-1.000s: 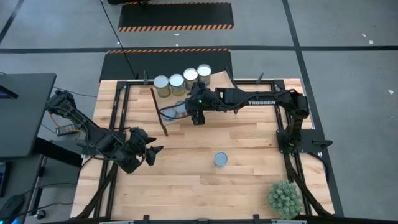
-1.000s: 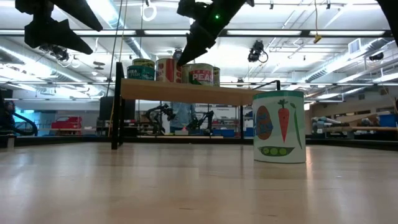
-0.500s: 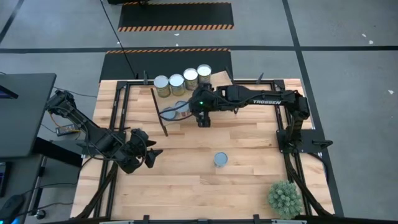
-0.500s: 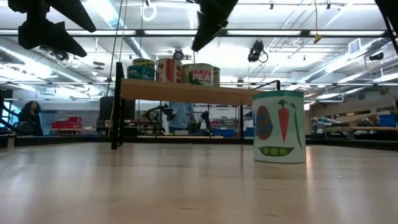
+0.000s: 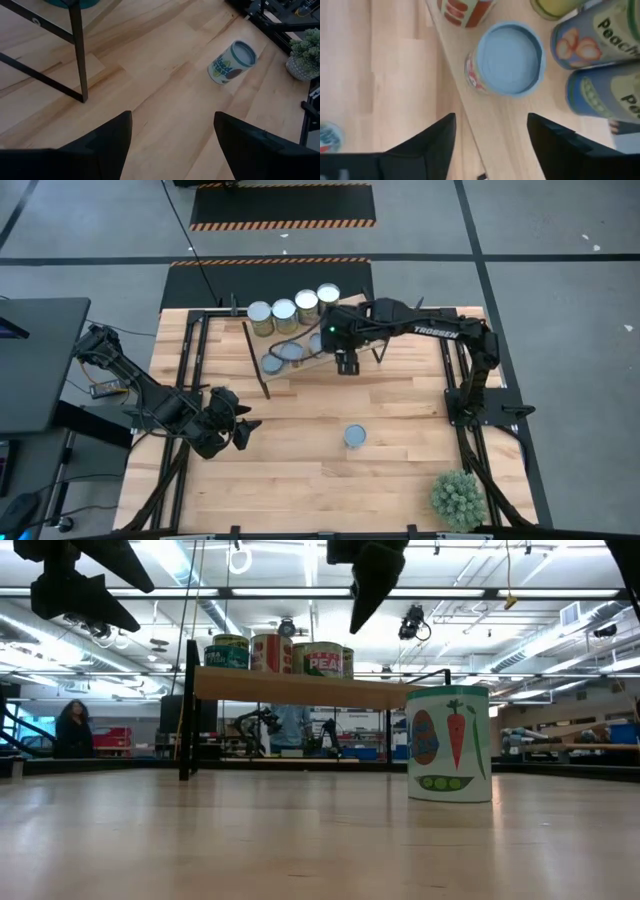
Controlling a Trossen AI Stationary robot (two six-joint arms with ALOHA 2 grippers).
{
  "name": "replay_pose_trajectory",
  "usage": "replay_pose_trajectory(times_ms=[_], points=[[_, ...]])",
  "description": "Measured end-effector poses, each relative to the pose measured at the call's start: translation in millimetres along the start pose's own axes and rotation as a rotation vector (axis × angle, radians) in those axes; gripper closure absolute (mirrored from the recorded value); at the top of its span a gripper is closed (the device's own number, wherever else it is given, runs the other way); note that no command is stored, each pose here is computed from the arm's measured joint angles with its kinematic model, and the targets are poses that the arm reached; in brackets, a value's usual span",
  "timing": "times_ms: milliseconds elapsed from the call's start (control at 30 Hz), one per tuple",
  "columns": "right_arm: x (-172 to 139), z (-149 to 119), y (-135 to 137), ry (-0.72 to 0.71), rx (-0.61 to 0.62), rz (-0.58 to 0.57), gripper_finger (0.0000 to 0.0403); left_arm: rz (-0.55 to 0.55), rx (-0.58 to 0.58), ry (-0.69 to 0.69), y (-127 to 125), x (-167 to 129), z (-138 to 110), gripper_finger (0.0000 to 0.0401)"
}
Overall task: Pick and place cans onto a shelf
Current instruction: Put the mixed vegetables can on the shelf
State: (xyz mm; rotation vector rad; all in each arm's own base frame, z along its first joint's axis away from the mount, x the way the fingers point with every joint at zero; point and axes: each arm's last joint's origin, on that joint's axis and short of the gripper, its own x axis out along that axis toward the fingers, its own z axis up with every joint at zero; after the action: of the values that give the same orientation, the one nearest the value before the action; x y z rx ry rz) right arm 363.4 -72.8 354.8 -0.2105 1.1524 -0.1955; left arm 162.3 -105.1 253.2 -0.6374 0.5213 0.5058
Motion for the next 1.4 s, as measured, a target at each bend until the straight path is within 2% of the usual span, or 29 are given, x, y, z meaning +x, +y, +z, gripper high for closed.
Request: replay_pose_trajectory(times_ms=[133, 400, 733, 967, 1400], points=[[3, -4, -18, -0.026, 0.043, 0.063, 0.0181, 0.001, 0.004, -0.001, 0, 0, 0, 0.0115], [32, -10, -34, -0.041, 0.024, 0.037, 0.0188, 0.001, 0.004, -0.001, 0, 0, 0, 0.0115], [65, -18, -30, -0.044, -0.075, 0.005, 0.0189, 0.001, 0.007, -0.001, 0, 0, 0, 0.0115], [66, -14, -24, -0.077, -0.197, 0.005, 0.0189, 0.001, 0.008, -0.001, 0, 0, 0, 0.0115], [64, -7, -11, -0.127, -0.264, 0.023, 0.0189, 0.001, 0.007, -0.001, 0, 0, 0, 0.0115]])
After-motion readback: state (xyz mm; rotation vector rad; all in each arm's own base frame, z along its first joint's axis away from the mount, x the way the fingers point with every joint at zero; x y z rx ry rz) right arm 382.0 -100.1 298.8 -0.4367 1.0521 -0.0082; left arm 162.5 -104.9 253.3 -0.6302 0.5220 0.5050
